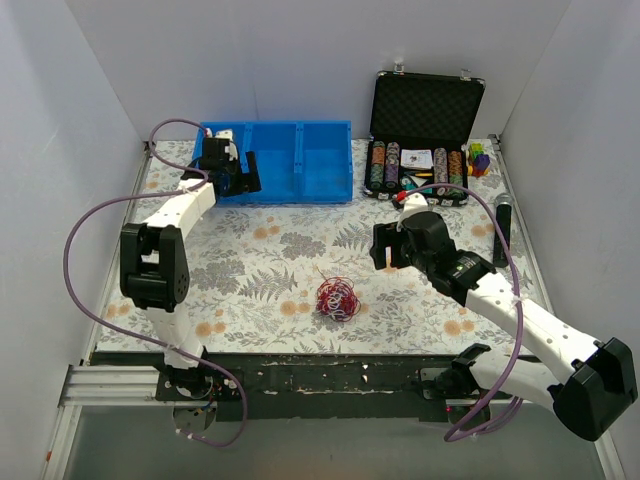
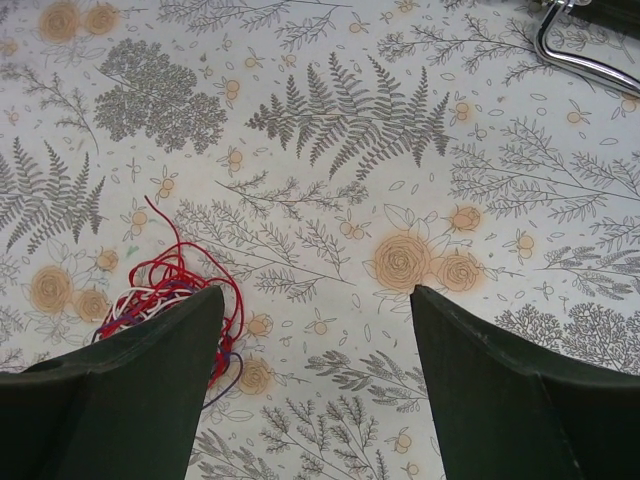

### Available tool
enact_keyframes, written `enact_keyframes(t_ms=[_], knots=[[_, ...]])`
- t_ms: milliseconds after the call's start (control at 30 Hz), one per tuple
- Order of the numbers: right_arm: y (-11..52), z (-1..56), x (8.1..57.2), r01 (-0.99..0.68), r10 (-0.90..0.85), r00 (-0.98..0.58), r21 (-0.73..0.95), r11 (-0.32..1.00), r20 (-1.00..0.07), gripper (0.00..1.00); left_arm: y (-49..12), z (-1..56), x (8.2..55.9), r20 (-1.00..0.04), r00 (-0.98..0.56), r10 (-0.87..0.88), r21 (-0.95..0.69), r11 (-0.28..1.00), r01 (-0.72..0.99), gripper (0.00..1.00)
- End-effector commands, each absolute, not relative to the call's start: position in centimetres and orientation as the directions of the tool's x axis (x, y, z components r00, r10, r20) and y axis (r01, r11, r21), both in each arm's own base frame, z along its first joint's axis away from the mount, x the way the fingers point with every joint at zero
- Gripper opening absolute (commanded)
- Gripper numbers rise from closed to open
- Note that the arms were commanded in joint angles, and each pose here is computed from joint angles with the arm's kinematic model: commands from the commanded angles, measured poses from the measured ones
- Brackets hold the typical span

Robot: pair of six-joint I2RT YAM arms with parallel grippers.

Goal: Untangle the cables

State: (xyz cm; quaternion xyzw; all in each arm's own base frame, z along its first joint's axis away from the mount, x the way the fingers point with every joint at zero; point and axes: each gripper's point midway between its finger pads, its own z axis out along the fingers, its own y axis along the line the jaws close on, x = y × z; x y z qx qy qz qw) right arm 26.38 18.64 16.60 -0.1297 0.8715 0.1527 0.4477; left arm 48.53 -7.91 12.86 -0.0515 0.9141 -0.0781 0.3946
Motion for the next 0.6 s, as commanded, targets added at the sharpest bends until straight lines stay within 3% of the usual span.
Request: enact_keyframes(t_ms=[0, 267, 333, 500, 567], knots=[[20.1, 18.6, 26.7, -0.424, -0.078, -0.508, 0.170, 0.890, -0.858, 0.83, -6.0, 16.9, 52.2, -0.827, -0.532, -0.184, -0.153, 0.983, -0.102, 0.98], [21.2, 19.3, 27.1, -0.453, -0.078, -0.498, 0.182, 0.873, -0.863, 0.81, -7.8, 12.3, 55.2, -0.782, -0.605, -0.152, -0.166, 0.986, -0.033, 0.98], [21.5, 19.5, 27.1, -0.460, -0.081, -0.496, 0.183, 0.869, -0.865, 0.80, -8.1, 11.6, 56.2, -0.782, -0.606, -0.143, -0.163, 0.986, -0.022, 0.94], [21.9, 18.7, 26.8, -0.476, -0.092, -0.500, 0.185, 0.860, -0.861, 0.78, -8.1, 9.8, 57.3, -0.777, -0.616, -0.130, -0.146, 0.989, -0.024, 0.39], [22.1, 18.5, 26.7, -0.484, -0.090, -0.496, 0.189, 0.855, -0.864, 0.78, -7.9, 9.9, 57.1, -0.788, -0.603, -0.128, -0.137, 0.990, -0.031, 0.24]])
